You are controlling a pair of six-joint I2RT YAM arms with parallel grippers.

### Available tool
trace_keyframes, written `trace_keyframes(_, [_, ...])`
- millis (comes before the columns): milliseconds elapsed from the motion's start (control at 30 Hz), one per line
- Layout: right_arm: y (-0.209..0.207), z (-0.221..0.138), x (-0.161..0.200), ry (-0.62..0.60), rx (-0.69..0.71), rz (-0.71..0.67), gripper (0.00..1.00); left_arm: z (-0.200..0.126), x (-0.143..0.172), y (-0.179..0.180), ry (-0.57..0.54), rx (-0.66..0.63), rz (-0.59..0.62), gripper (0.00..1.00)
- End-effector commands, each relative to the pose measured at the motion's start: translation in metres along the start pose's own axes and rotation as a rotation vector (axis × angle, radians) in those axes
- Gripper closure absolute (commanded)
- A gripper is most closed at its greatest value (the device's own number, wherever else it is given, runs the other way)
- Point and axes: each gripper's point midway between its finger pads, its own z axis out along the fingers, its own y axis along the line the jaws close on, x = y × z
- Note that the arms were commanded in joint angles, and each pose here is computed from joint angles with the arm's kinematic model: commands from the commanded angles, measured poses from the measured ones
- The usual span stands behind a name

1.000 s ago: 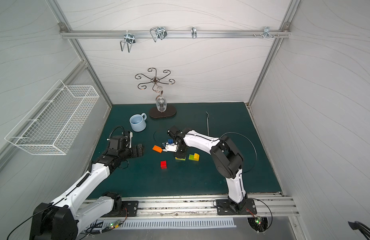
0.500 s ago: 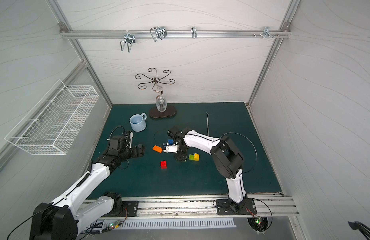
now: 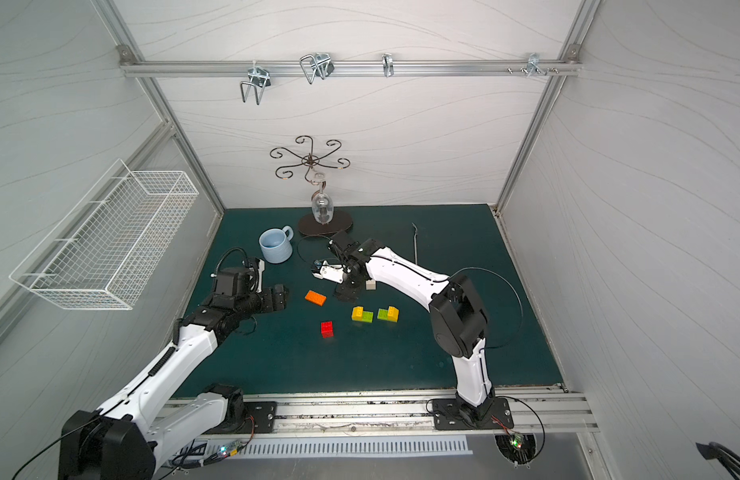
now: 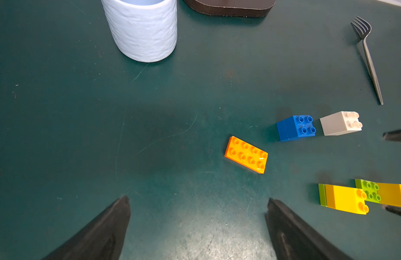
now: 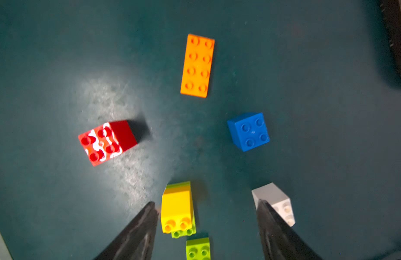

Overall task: Assemble a fork with lego
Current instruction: Move the lego brick at the center of the board, then pick up the lego brick from the center of the board.

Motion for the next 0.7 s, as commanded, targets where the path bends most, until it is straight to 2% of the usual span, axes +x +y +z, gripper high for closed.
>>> trace_keyframes(0, [-0.003, 0.02, 0.008, 0.056, -0.024, -0.009, 0.21, -0.007, -0.016, -0.004, -0.051, 0.015, -0.017, 0.0])
trace_keyframes(333, [-0.027, 0.044, -0.001, 0.081, -0.054, -0.06, 0.19, 0.001, -0.007, 0.001, -0.039, -0.002, -0.004, 0.0])
trace_keyframes(667, [-0.026, 0.065, 0.007, 0.092, -0.123, -0.067, 0.18, 0.006, -0.002, 0.003, -0.026, -0.005, -0.003, 0.0])
